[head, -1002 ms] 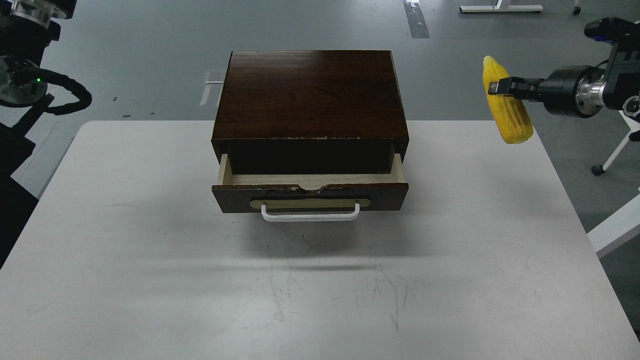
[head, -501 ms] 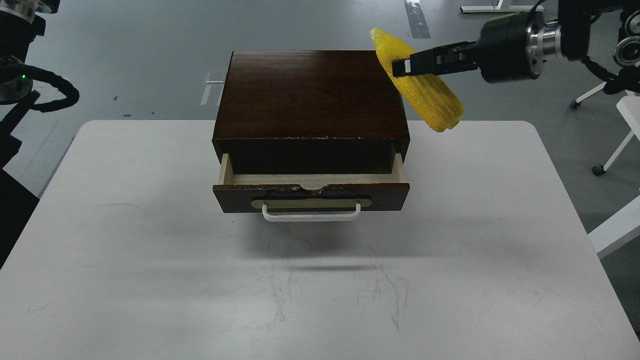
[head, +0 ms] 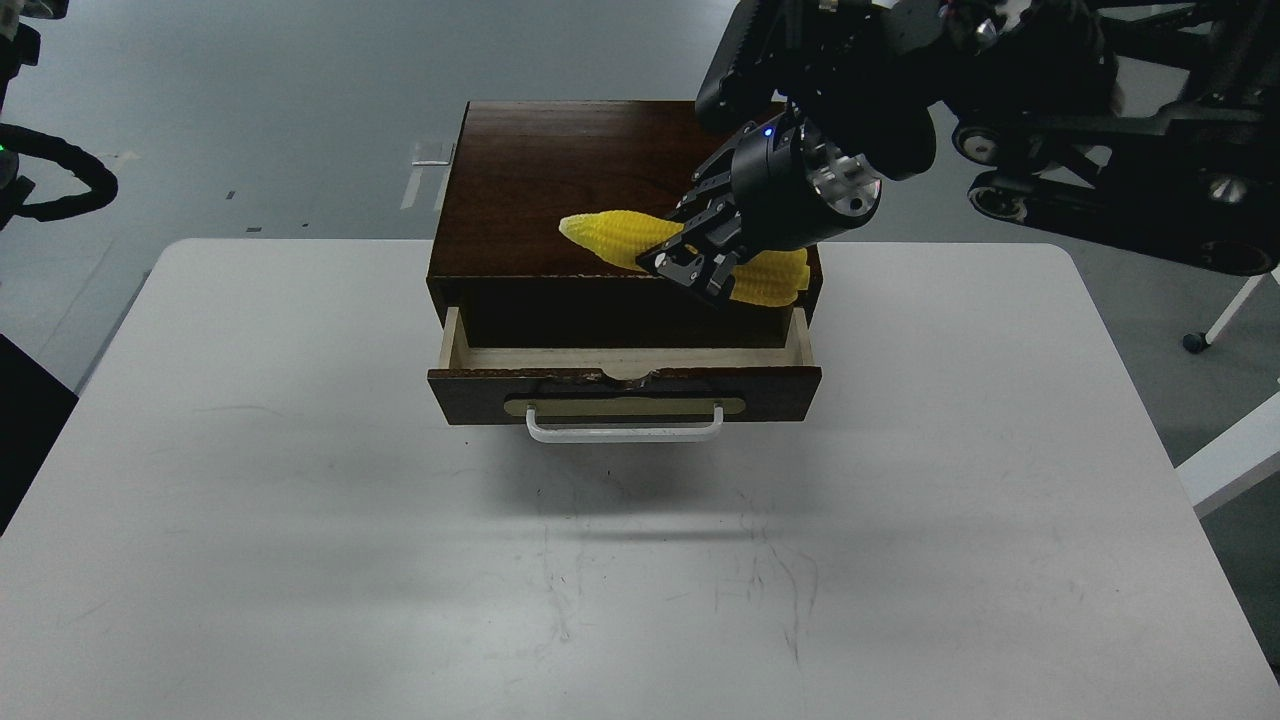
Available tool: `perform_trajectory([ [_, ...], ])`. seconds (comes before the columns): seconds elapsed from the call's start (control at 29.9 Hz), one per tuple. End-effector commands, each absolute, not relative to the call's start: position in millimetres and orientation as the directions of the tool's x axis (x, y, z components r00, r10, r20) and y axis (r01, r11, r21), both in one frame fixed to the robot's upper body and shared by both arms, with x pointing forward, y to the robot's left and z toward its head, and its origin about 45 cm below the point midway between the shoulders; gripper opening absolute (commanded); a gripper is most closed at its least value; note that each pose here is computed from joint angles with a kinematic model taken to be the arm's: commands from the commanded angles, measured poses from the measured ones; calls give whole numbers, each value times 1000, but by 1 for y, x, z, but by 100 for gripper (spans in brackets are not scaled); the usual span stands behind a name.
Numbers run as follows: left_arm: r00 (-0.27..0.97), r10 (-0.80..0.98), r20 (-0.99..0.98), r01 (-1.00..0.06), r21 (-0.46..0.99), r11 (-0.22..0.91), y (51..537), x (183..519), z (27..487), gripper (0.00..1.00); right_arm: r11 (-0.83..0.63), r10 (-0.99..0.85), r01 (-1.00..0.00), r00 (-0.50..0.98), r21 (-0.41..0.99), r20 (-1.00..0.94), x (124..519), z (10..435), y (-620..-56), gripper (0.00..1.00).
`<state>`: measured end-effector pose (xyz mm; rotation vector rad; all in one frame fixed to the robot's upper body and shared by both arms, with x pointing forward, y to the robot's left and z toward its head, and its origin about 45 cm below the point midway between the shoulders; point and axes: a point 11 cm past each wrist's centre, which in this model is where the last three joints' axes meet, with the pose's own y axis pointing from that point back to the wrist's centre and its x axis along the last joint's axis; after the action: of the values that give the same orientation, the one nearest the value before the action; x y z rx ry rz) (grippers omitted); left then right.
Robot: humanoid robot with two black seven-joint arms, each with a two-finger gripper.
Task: Put corn in drawer with both arms
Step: 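Lower the corn into the open drawer with the right hand, then release the corn and withdraw the right hand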
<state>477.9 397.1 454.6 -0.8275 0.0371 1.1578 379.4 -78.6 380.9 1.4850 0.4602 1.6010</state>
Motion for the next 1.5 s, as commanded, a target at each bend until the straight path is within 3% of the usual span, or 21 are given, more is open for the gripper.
perform_trajectory([
  [0.0, 434, 792, -429, -816, -559, 145, 398, 478, 456, 98, -518, 826, -342, 39, 784, 563, 375, 368, -75, 1],
  [0.4, 433, 790, -435, -815, -563, 137, 400, 477, 456, 98, -445, 884, -356, -24, 822, 467, 377, 328, -89, 3],
  [0.47, 432, 790, -435, -816, -562, 137, 400, 477, 455, 98, -446, 884, -348, -26, 825, 467, 376, 326, -87, 9],
  [0.67, 432, 790, -435, -816, -562, 137, 400, 477, 455, 98, -451, 882, -336, -27, 827, 470, 374, 321, -84, 58],
  [0.8, 431, 790, -436, -815, -563, 134, 401, 477, 456, 98, -451, 882, -337, -26, 827, 470, 374, 321, -84, 65],
  [1.14, 430, 791, -436, -816, -562, 134, 401, 477, 456, 98, -457, 878, -344, -25, 820, 479, 376, 327, -83, 67],
  [1.3, 423, 798, -429, -816, -564, 129, 407, 475, 458, 98, -531, 824, -362, -8, 766, 567, 382, 353, -72, 80],
  [1.34, 422, 799, -429, -816, -564, 129, 407, 474, 459, 98, -587, 773, -357, 18, 727, 634, 383, 369, -63, 94],
  [1.37, 422, 799, -429, -816, -564, 129, 407, 474, 459, 98, -632, 722, -349, 62, 692, 690, 384, 383, -60, 97],
  [1.47, 422, 799, -429, -816, -564, 129, 407, 474, 459, 98, -700, 612, -345, 163, 626, 774, 390, 409, -62, 99],
])
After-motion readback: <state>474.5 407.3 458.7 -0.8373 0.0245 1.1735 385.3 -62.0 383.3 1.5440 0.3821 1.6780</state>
